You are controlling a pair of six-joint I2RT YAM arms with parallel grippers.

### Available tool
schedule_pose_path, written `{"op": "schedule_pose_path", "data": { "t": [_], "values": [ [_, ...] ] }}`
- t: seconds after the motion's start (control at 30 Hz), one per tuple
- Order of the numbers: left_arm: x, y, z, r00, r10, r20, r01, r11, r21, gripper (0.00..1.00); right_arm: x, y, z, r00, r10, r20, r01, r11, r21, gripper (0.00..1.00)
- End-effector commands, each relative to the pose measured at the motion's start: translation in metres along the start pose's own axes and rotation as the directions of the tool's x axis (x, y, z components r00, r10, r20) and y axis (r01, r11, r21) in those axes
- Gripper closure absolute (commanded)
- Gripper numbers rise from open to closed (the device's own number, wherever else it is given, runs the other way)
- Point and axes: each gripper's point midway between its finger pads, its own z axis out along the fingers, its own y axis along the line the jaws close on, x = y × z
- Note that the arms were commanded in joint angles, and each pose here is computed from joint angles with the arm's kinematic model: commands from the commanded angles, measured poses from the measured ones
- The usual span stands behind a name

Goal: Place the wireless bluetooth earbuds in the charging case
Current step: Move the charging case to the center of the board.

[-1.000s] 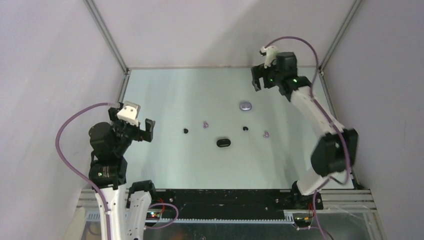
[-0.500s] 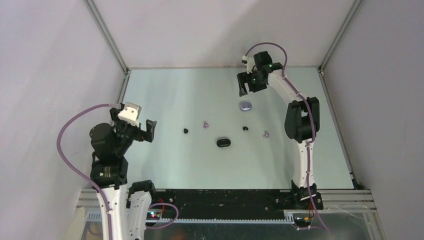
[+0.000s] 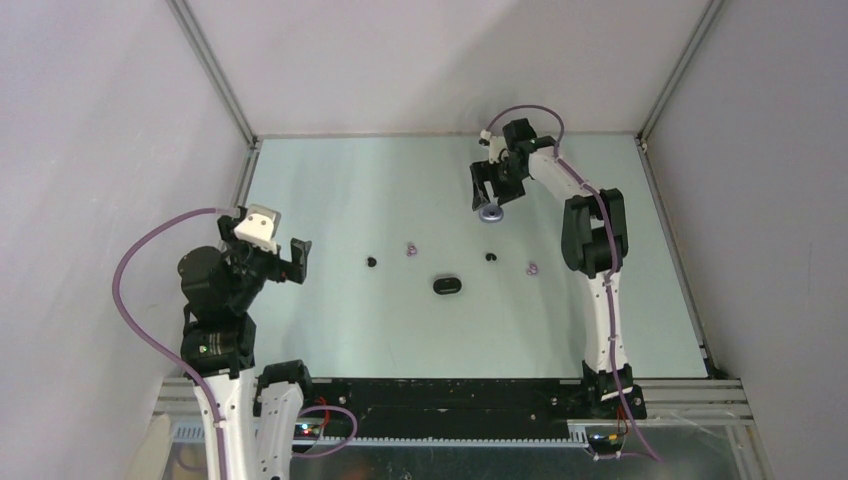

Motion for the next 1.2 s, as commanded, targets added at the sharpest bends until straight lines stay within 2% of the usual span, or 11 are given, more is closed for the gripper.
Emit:
{"op": "schedule_pose_path", "data": {
  "t": [0.0, 0.17, 0.43, 0.9, 1.07, 1.17],
  "values": [
    [-0.007, 0.003, 0.001, 0.999, 0.029, 0.037, -0.029, 1.0, -0.002, 0.01, -0.003, 0.001, 0.002, 1.0, 0.01, 0.01, -0.01, 1.0, -0.024, 0.15],
    [-0.006, 0.003, 0.002, 0.999, 0.025, 0.035, -0.025, 1.0, 0.0, 0.01, 0.002, 0.003, 0.003, 1.0, 0.016, -0.006, -0.016, 0.998, -0.062, 0.15],
    [-0.005, 0.001, 0.004, 0.999, 0.02, 0.033, -0.02, 1.0, 0.015, 0.01, 0.018, 0.029, -0.021, 0.999, 0.001, -0.045, -0.012, 0.969, -0.247, 0.14],
    [-0.006, -0.001, 0.003, 0.999, 0.023, 0.04, -0.024, 0.999, 0.021, 0.01, 0.028, 0.05, -0.017, 0.995, -0.077, -0.067, 0.058, 0.966, -0.25, 0.16],
    [-0.004, 0.0, 0.003, 0.999, 0.024, 0.037, -0.025, 1.0, 0.018, 0.01, 0.02, 0.038, -0.02, 0.998, -0.036, -0.041, 0.024, 0.967, -0.252, 0.19],
    [-0.004, 0.0, 0.004, 0.999, 0.022, 0.035, -0.023, 1.0, 0.017, 0.01, 0.017, 0.024, -0.023, 0.999, 0.039, -0.033, -0.047, 0.961, -0.273, 0.23]
  ]
}}
